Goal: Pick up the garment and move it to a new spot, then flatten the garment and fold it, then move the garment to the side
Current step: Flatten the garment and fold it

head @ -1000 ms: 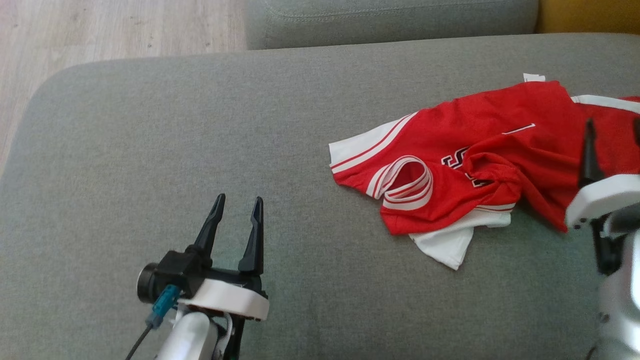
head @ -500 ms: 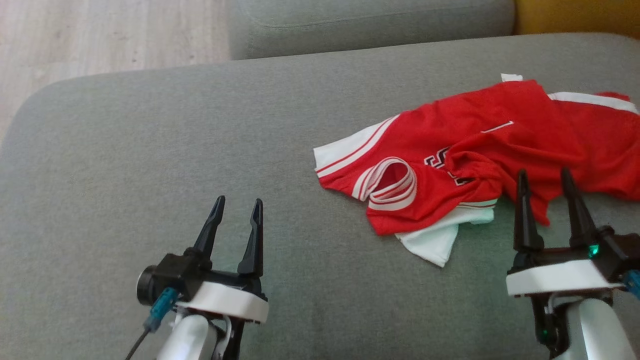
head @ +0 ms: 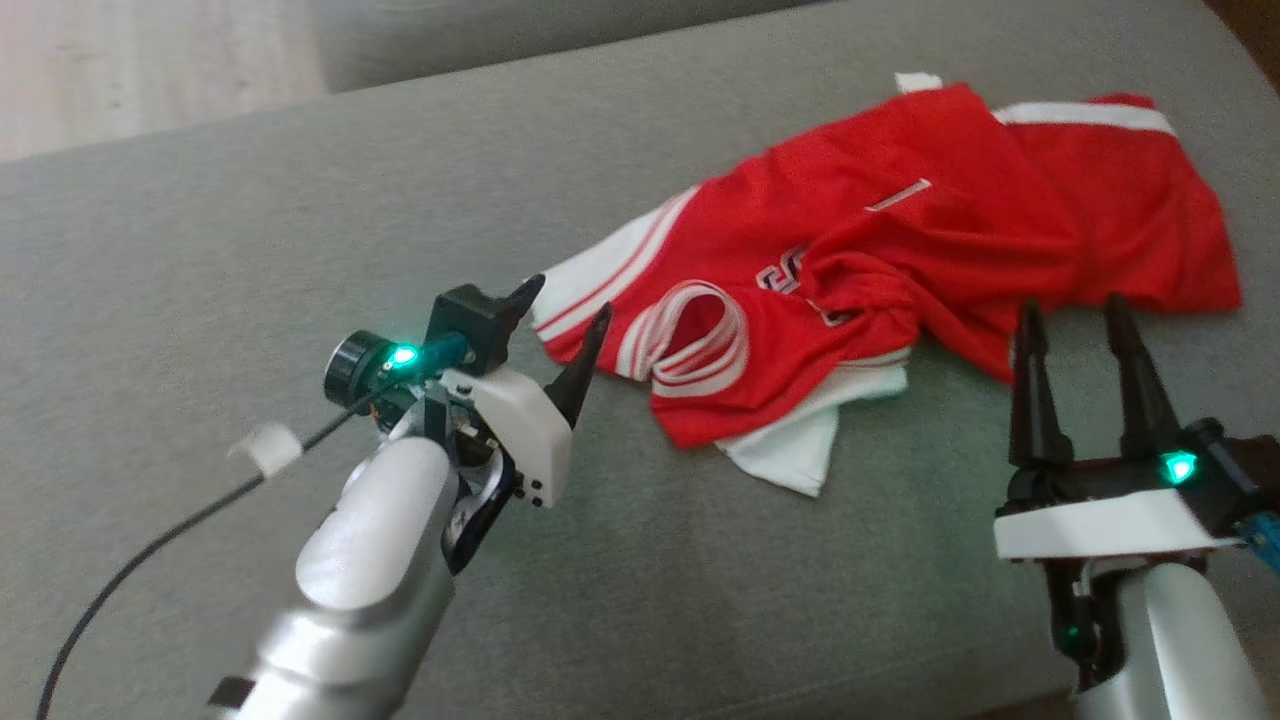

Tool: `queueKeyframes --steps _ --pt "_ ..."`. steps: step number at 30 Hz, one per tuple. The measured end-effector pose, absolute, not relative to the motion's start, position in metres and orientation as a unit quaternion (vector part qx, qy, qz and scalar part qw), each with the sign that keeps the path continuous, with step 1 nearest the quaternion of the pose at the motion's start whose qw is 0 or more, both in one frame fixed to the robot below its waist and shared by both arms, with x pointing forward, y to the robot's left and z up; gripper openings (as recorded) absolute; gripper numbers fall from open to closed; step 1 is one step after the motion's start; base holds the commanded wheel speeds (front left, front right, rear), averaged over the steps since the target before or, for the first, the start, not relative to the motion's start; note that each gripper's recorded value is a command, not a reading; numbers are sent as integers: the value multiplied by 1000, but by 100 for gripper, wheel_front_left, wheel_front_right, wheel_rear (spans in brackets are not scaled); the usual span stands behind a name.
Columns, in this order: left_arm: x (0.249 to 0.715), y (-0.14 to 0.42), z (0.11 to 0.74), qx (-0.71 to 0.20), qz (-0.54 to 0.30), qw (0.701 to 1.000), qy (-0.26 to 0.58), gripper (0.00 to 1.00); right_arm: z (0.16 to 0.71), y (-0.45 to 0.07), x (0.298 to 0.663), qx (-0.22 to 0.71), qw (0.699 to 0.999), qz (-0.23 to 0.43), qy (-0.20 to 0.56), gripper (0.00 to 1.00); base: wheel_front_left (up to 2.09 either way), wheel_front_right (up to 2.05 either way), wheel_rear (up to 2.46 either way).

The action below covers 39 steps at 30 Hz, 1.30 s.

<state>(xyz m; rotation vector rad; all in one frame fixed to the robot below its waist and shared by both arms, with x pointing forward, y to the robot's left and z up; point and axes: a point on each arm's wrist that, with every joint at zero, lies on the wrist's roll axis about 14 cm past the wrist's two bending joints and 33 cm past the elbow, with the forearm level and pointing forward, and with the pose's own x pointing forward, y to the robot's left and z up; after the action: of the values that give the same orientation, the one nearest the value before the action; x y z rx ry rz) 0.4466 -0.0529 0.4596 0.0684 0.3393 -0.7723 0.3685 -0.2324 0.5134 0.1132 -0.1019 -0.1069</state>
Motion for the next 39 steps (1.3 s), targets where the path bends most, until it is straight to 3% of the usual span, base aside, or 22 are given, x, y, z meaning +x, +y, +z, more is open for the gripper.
queueKeyframes --steps 7,12,19,20,21,22,28,39 --pt "461 -45 392 92 -352 888 282 100 505 -249 360 55 994 -82 -37 100 0 0 0" --pt "477 -45 375 111 -340 884 301 100 500 -262 353 54 993 -104 -27 100 0 0 0" --pt "476 -68 373 58 -363 872 323 100 499 -267 352 52 992 -113 -24 100 0 0 0" --pt "475 -70 372 55 -366 870 327 76 499 -268 351 52 992 -114 -24 100 0 0 0" --pt "475 -72 373 50 -368 867 331 15 499 -268 351 52 992 -114 -24 100 0 0 0" --pt "474 -74 373 44 -370 865 335 0 499 -268 351 52 992 -115 -24 100 0 0 0" --pt "484 -68 376 29 -363 873 324 0 496 -271 351 51 991 -120 -20 100 0 0 0" --pt "566 -4 424 94 -300 914 258 0 494 -269 356 54 992 -115 -18 100 0 0 0"
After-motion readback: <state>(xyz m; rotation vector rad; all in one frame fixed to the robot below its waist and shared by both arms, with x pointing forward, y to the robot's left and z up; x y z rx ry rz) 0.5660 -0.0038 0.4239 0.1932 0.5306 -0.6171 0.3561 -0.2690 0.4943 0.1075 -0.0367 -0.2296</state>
